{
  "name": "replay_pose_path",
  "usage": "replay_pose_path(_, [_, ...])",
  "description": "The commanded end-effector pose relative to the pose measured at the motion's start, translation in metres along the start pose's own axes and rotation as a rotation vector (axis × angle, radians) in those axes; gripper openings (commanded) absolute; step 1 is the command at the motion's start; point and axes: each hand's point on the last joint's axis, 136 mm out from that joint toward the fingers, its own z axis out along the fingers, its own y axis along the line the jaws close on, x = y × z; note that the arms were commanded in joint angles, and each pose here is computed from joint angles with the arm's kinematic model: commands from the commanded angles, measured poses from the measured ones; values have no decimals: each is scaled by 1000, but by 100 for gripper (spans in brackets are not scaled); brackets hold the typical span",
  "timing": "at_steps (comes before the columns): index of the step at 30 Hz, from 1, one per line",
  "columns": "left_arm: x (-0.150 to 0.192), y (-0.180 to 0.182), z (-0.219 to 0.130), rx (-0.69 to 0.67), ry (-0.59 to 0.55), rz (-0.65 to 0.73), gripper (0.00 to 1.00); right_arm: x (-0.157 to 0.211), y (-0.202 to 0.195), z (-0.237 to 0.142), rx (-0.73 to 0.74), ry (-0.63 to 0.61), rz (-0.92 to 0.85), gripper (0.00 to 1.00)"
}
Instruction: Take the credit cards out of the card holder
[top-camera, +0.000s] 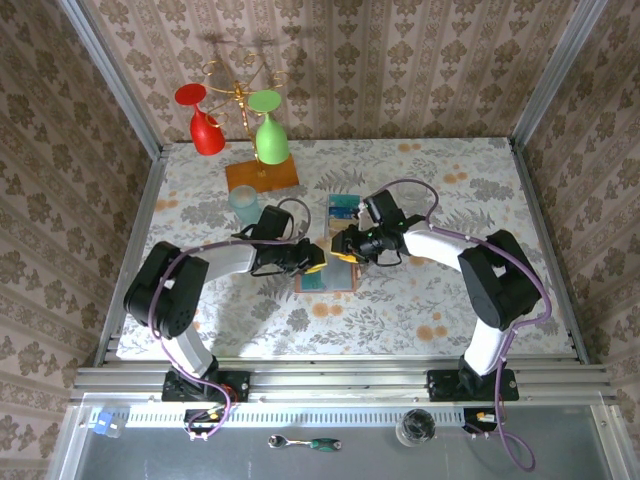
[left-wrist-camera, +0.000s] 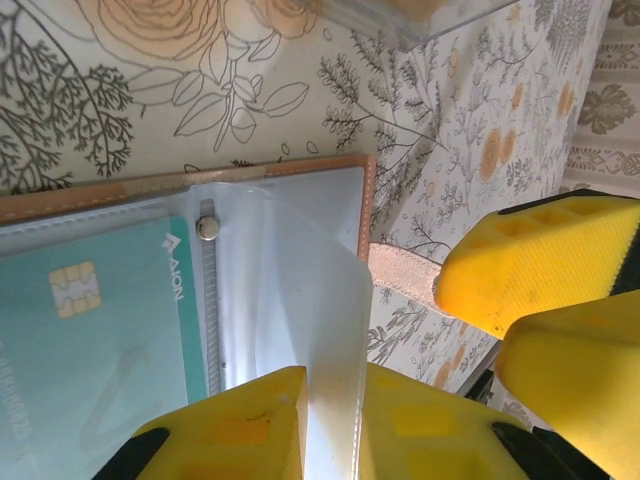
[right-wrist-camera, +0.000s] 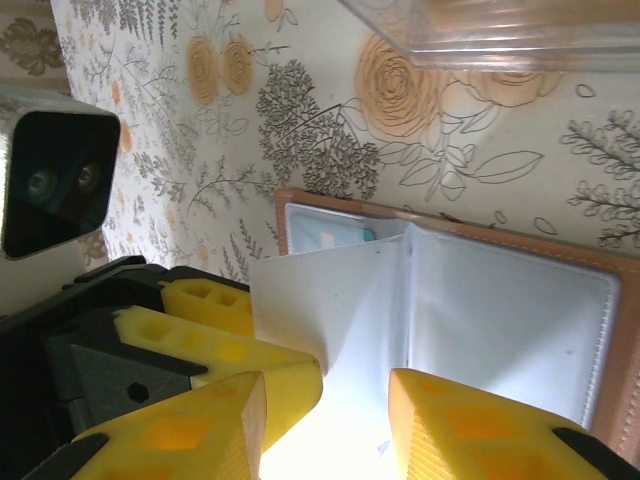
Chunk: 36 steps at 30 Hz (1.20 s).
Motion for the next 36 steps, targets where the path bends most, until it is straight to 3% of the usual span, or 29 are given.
replay_pose_path(1, [0,-9,8,20,23,-4,19,2,-2,-10,18,-12,-11,38])
replay_pose_path(10, [3,-19,30,39,60,5,18,0,-6,-16,33,-27,-7,38])
replay_pose_path(15, [4,-24,36,45,75,14,27,-2,-7,-21,44,-34,-8,38])
replay_pose_path(21, [-1,-38,32,74,67,34,35,-5,-4,-28,58,-46,-22,38])
replay_pose_path(28, [-10,-53,26,104,53,61,36,-7,-2,-35,80,-60,-35,38])
replay_pose_path(36, [-16,-40,10,97,16,45,36,-4,-3,-30,74,-39,-20,38])
